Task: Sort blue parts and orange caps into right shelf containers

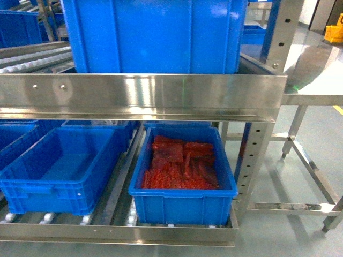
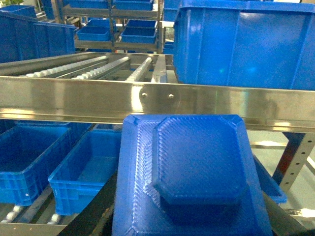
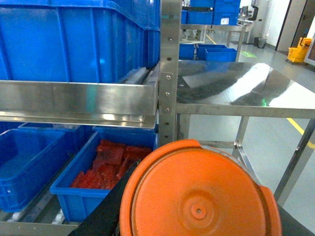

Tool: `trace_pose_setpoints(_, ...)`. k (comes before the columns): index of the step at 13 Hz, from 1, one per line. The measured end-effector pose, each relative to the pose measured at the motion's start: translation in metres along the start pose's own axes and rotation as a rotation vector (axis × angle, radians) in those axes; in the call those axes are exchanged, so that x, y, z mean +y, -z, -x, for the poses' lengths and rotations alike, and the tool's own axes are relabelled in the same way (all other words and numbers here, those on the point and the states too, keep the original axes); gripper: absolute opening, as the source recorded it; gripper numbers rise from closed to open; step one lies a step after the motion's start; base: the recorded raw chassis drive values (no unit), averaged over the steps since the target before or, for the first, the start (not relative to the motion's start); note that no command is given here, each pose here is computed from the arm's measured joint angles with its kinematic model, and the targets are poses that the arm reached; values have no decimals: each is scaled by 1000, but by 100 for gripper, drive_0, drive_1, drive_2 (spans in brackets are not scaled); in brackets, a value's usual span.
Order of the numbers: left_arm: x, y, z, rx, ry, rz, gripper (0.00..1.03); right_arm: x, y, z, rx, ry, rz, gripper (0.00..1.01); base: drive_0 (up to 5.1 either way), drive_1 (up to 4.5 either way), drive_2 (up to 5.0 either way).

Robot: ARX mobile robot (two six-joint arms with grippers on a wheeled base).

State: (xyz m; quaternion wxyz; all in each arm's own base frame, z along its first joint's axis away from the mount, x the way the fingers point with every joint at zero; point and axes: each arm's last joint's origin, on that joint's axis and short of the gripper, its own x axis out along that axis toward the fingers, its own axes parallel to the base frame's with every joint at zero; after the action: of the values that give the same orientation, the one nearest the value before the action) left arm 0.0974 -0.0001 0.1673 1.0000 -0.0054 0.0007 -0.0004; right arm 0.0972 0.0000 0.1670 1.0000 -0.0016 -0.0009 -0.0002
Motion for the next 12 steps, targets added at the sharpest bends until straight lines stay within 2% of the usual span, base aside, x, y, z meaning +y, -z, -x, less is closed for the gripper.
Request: trace_pose_setpoints(12, 0, 0, 0, 1, 0, 0, 43, 0, 0, 0, 0, 0, 0, 45, -507, 234, 234)
